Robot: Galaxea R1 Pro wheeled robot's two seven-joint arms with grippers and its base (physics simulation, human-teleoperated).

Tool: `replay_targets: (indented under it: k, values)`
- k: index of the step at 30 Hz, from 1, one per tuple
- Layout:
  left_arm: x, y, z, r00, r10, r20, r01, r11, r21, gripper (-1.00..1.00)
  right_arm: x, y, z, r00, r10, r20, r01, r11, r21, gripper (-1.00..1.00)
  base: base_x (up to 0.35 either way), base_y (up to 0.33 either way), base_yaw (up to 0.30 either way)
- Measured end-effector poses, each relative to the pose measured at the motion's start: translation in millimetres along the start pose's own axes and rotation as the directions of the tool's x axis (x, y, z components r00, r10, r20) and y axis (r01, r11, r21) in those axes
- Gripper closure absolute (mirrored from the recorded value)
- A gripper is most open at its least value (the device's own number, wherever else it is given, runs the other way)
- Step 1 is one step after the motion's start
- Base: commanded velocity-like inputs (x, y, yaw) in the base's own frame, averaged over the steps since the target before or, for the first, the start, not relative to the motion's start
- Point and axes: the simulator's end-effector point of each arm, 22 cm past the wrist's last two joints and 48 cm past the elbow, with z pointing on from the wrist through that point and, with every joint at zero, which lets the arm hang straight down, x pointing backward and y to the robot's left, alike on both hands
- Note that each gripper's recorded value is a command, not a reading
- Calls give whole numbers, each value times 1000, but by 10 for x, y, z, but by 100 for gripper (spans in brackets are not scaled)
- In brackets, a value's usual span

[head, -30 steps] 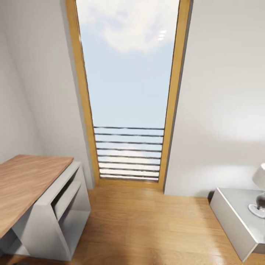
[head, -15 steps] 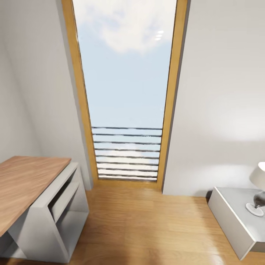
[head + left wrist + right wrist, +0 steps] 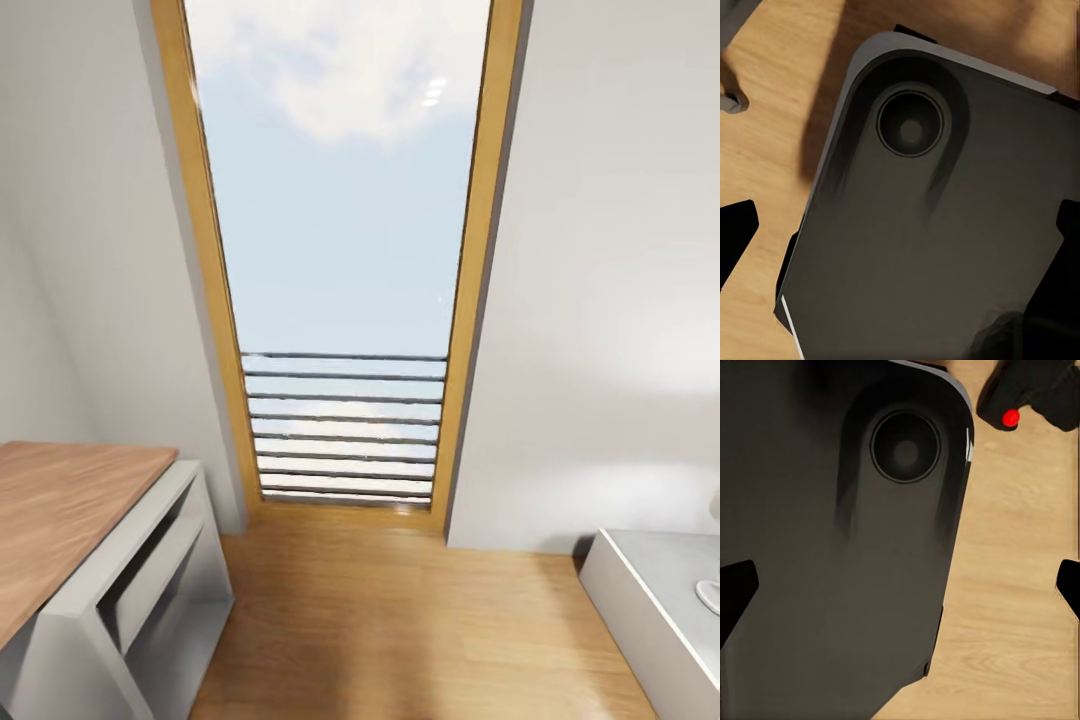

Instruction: Attach the digital camera to the camera tripod in the bedroom.

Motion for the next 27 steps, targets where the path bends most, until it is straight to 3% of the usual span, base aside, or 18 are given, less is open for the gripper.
replay_targets:
  k: [27]
  values:
    - [0, 0, 0, 1000, 0, 0, 0, 1000, 0, -100, 6, -23, 0, 1000, -2, -1, 2, 1000, 3, -100, 321, 0, 0]
